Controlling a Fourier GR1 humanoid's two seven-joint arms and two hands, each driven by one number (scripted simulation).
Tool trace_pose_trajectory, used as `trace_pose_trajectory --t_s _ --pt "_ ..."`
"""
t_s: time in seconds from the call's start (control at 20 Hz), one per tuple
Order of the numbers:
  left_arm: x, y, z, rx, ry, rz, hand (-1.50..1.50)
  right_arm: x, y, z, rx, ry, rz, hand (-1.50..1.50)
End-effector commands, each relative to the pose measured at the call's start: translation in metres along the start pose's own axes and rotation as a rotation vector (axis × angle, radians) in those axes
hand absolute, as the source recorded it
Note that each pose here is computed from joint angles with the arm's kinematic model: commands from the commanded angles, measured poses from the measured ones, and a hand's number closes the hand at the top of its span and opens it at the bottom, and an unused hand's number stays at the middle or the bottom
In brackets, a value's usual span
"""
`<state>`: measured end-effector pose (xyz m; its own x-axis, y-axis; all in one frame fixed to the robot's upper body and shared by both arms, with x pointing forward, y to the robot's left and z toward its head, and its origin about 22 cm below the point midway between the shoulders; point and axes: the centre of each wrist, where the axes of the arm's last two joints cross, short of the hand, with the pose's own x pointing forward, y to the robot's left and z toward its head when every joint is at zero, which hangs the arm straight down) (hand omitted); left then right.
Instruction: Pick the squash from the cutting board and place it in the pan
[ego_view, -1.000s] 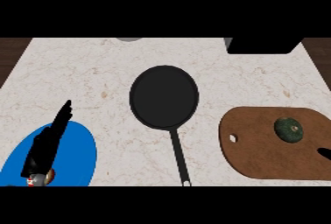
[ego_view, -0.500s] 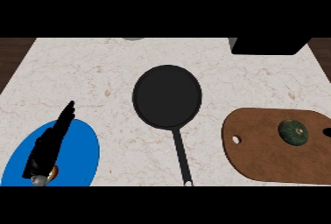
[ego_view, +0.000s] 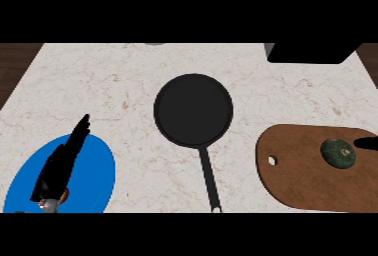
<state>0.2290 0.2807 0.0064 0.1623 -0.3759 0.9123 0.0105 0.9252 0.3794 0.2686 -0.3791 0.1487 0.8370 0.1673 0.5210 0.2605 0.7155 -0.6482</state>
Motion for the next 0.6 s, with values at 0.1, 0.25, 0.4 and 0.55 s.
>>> trace_pose_trajectory --t_s 0.1,0.25,0.4,0.55 --pt "0.005 -0.003 0.002 -0.005 -0.007 0.002 0.00 0.017 0.013 -0.010 0.098 0.210 0.114 -1.50" --pt "0.005 -0.006 0.000 0.016 0.002 0.001 0.00 0.021 0.008 -0.017 0.117 0.232 0.151 -1.50" --pt "0.008 0.001 -0.008 0.005 0.000 -0.002 0.00 0.040 0.022 -0.007 0.141 0.220 0.142 -1.50" --pt "-0.012 -0.014 0.004 0.014 0.009 -0.011 0.00 0.044 0.023 -0.012 0.142 0.246 0.166 -1.50"
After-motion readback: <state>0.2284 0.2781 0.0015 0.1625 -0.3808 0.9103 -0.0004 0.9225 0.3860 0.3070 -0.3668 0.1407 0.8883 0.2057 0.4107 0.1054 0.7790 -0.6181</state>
